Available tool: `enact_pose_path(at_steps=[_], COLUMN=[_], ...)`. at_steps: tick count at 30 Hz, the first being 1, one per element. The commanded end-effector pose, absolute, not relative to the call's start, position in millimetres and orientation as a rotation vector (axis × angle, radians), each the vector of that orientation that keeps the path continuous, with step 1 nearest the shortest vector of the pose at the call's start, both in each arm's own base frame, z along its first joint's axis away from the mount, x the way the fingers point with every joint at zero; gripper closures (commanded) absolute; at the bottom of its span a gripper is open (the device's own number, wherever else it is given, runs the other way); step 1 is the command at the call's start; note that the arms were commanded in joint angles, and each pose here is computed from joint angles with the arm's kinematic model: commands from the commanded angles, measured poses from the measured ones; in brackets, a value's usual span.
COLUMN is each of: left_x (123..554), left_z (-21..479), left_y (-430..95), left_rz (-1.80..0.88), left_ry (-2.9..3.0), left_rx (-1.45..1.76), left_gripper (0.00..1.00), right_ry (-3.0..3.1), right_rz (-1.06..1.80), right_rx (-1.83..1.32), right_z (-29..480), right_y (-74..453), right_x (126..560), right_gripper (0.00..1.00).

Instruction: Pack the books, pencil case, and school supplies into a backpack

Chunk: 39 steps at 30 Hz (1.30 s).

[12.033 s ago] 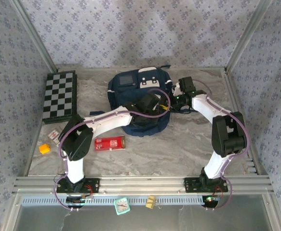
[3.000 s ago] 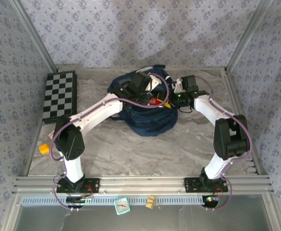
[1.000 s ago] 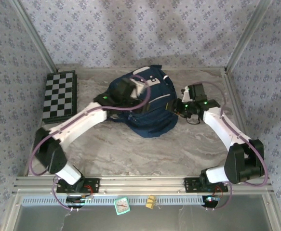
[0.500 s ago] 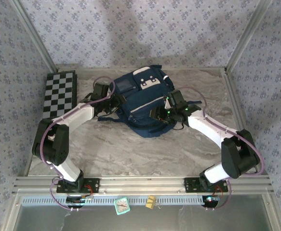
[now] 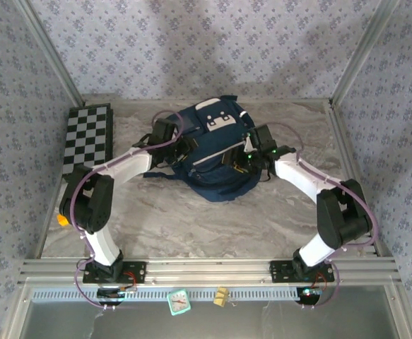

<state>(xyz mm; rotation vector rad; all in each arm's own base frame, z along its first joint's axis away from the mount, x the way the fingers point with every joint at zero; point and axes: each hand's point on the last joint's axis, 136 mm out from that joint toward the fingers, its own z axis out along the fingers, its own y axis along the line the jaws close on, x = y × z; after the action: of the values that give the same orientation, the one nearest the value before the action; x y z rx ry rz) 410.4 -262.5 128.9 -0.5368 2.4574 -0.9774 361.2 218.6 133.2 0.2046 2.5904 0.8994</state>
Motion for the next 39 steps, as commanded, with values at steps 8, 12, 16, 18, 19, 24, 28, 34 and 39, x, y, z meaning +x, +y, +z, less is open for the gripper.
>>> enact_pose_path(at_steps=[8, 12, 16, 18, 19, 24, 28, 34, 39], left_x=[414, 405, 400, 398, 397, 395, 392, 387, 383], left_z=[156, 160, 160, 161, 160, 156, 157, 160, 161], left_y=[-307, -322, -333, -335, -334, -336, -338, -334, -339], left_rz=[-1.011, -1.037, -1.083, -1.074, -1.061, -1.092, -1.124, -1.156, -1.249], left_ry=[2.344, 2.33, 2.312, 2.319, 2.328, 2.324, 2.323, 2.305, 2.294], left_rx=[-0.674, -0.705, -0.751, -0.748, -0.751, -0.783, -0.804, -0.84, -0.89], left_gripper=[0.97, 1.0, 1.0, 1.0, 1.0, 1.0, 1.0, 1.0, 1.0], right_ry=[2.586, 2.617, 2.641, 2.626, 2.615, 2.549, 2.533, 2.465, 2.475], right_rz=[0.719, 0.544, 0.355, 0.288, 0.272, 0.385, 0.336, 0.347, 0.211], right_rx=[0.164, 0.186, 0.194, 0.163, 0.152, 0.107, 0.096, 0.202, 0.3], right_z=[159, 150, 143, 144, 144, 144, 139, 131, 128], right_y=[160, 140, 142, 154, 161, 219, 248, 256, 243], right_x=[386, 351, 321, 311, 309, 315, 327, 344, 349], right_gripper=[0.46, 0.41, 0.39, 0.39, 0.38, 0.34, 0.33, 0.32, 0.34])
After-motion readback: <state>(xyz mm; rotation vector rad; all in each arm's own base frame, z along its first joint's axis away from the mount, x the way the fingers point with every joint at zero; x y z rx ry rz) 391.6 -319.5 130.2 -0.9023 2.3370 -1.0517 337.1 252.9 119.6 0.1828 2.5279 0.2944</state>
